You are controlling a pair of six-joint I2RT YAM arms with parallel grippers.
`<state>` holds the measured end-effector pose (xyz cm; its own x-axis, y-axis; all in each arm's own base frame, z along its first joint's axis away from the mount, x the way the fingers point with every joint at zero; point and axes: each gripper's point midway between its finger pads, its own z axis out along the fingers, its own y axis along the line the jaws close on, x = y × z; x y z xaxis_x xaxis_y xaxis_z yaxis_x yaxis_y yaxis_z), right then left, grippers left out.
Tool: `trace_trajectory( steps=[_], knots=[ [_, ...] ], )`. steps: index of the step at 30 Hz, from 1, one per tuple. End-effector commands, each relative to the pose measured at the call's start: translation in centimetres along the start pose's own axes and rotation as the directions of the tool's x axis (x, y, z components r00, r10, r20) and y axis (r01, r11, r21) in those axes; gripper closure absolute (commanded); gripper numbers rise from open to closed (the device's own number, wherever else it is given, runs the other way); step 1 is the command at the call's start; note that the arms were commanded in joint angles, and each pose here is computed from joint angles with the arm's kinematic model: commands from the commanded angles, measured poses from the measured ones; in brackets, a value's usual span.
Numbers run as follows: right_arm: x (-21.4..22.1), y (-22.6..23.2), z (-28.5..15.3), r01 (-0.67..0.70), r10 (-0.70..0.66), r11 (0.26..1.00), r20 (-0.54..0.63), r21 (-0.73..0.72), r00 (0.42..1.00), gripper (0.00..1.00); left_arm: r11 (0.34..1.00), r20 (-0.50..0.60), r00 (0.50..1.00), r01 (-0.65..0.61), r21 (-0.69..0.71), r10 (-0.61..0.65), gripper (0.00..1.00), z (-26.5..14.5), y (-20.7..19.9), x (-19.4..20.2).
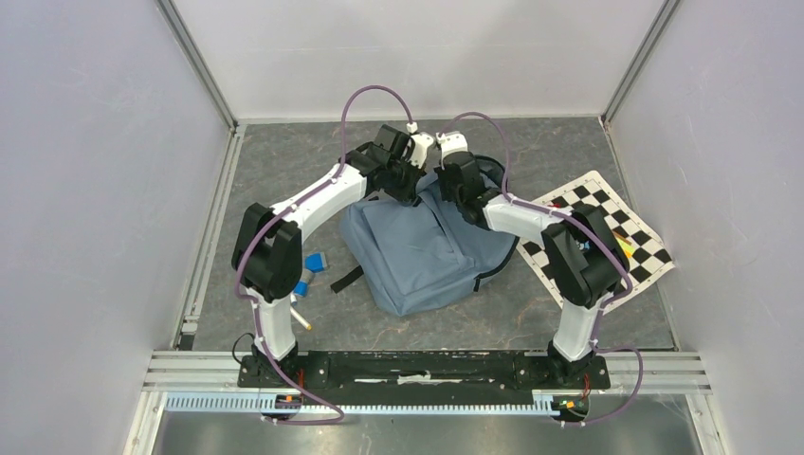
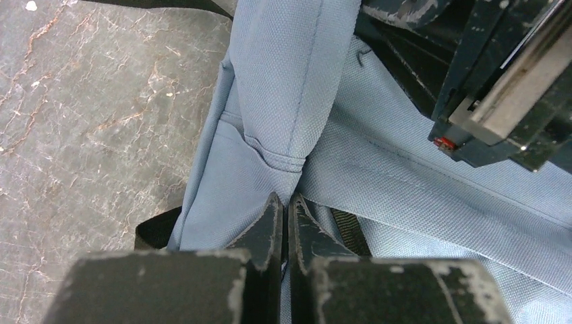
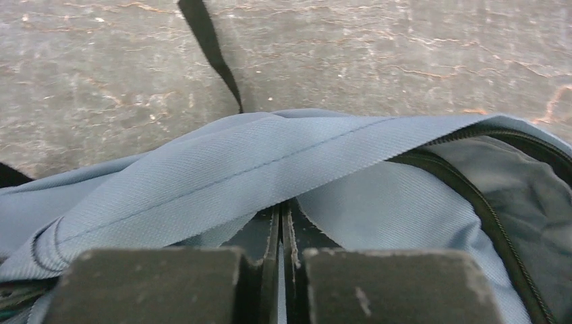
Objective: Pack the student bag
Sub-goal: Zip the student bag at the center of the board.
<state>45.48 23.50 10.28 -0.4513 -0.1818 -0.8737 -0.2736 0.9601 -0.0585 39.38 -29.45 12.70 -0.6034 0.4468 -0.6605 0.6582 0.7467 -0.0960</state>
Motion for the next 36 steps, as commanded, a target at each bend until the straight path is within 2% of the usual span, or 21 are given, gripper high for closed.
trace_trajectory(
  steps=[1,7,10,13,18,21,23,27,30,31,32,34,35,36],
  knots=[
    [-2.4,-1.9,-0.5,0.045,-0.057,0.984,0.064,0.175,0.996,1.0,0.999,0.087,0.996,-0.006,0.054,0.001,0.98,-2.7,-2.2,-2.5],
    [-5.0,-5.5,-2.9,0.061,-0.089,0.956,0.084,0.288,0.992,1.0,0.996,0.074,0.995,0.075,-0.047,-0.071,0.98,-3.1,1.0,-2.5],
    [-5.4,-8.7,-3.4,0.091,-0.113,0.926,0.038,0.366,0.993,1.0,0.988,0.071,0.993,0.101,-0.119,-0.093,0.98,-3.6,3.1,-2.3],
    [-5.2,-12.2,-4.5,0.166,-0.18,0.856,-0.018,0.49,0.984,1.0,0.963,0.057,0.994,0.108,-0.247,-0.097,0.98,-4.7,5.5,-2.0],
    [-4.5,-15.8,-5.0,0.23,-0.21,0.813,-0.1,0.535,0.973,1.0,0.929,0.068,0.989,0.145,-0.34,-0.129,0.98,-6.6,7.5,-1.9],
    [-3.3,-16.1,-4.6,0.261,-0.2,0.846,-0.177,0.465,0.964,1.0,0.916,0.057,0.979,0.205,-0.345,-0.198,0.98,-7.0,8.6,-0.4],
    [-2.2,-15.4,-4.3,0.241,-0.168,0.894,-0.216,0.377,0.962,1.0,0.896,0.058,0.971,0.238,-0.374,-0.233,0.98,-7.7,10.0,0.7],
    [0.1,-11.7,-4.5,0.153,-0.12,0.982,-0.263,0.109,0.957,1.0,0.879,0.059,0.966,0.252,-0.405,-0.25,0.98,-9.2,11.0,1.8],
    [0.0,-8.0,-5.3,0.084,-0.108,0.991,-0.255,-0.102,0.961,1.0,0.916,0.088,0.974,0.227,-0.332,-0.21,0.96,-10.3,9.5,0.9],
    [-0.4,-7.0,-5.7,0.068,-0.105,0.985,-0.245,-0.158,0.964,1.0,0.934,0.102,0.976,0.215,-0.287,-0.193,0.9,-10.5,8.7,0.4],
    [-0.6,-6.1,-6.0,0.049,-0.1,0.977,-0.242,-0.208,0.965,1.0,0.949,0.128,0.977,0.198,-0.247,-0.171,0.76,-10.9,8.0,-0.4],
    [-1.5,-4.8,-6.8,0.029,-0.096,0.959,-0.227,-0.281,0.969,1.0,0.971,0.184,0.974,0.167,-0.169,-0.136,0.41,-11.7,6.6,-2.0],
    [-1.8,-4.3,-7.2,0.022,-0.095,0.95,-0.22,-0.31,0.971,1.0,0.98,0.217,0.97,0.145,-0.138,-0.113,0.27,-12.1,6.1,-3.0],
    [-2.3,-3.8,-7.6,0.019,-0.093,0.942,-0.206,-0.335,0.974,1.0,0.987,0.257,0.962,0.123,-0.103,-0.093,0.19,-12.5,5.4,-4.2]
  ],
)
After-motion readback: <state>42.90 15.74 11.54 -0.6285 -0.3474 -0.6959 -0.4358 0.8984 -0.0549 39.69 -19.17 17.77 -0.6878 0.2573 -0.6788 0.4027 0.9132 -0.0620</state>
